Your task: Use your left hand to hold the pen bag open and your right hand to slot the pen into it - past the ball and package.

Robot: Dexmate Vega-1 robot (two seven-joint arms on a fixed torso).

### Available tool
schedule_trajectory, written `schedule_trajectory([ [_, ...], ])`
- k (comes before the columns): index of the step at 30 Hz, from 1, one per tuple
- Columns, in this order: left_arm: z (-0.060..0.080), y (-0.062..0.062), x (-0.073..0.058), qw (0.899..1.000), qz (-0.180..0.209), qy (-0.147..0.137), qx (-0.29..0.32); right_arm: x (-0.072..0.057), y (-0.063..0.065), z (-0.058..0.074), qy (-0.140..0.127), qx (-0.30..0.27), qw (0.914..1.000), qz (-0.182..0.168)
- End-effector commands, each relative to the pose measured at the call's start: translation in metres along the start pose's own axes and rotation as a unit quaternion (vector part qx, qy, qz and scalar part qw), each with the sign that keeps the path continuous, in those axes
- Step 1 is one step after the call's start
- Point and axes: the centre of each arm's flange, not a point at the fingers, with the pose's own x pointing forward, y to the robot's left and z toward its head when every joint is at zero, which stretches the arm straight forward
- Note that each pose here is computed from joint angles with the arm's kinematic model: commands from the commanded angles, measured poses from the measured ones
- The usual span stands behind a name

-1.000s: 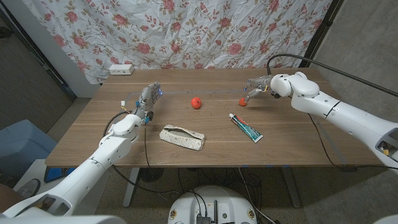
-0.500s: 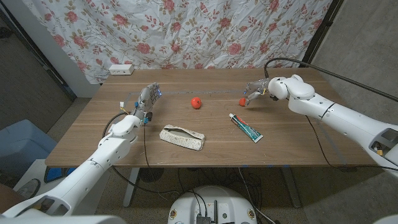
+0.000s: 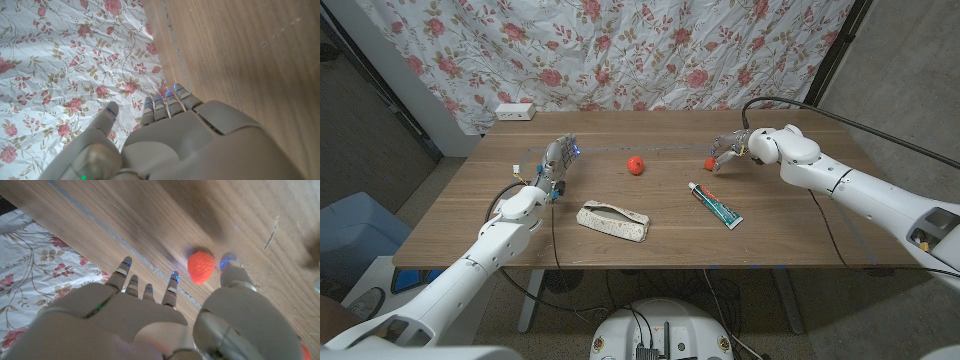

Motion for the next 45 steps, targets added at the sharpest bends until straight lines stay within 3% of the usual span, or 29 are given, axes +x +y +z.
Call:
schedule_trajectory([
  [1, -0.001, 0.0, 0.003, 1.0, -0.005, 0.003, -0.003, 0.004, 0.007, 0.006, 0.0, -0.003, 1.0, -0.005],
  [15, -0.005, 0.001, -0.002, 1.0, -0.003, 0.009, -0.008, 0.006, 0.01, 0.01, 0.002, -0.005, 0.9994, -0.033],
  [45, -0.013, -0.01, -0.003, 1.0, -0.011, 0.015, -0.021, 0.008, 0.014, 0.014, 0.008, -0.003, 0.9975, -0.07],
])
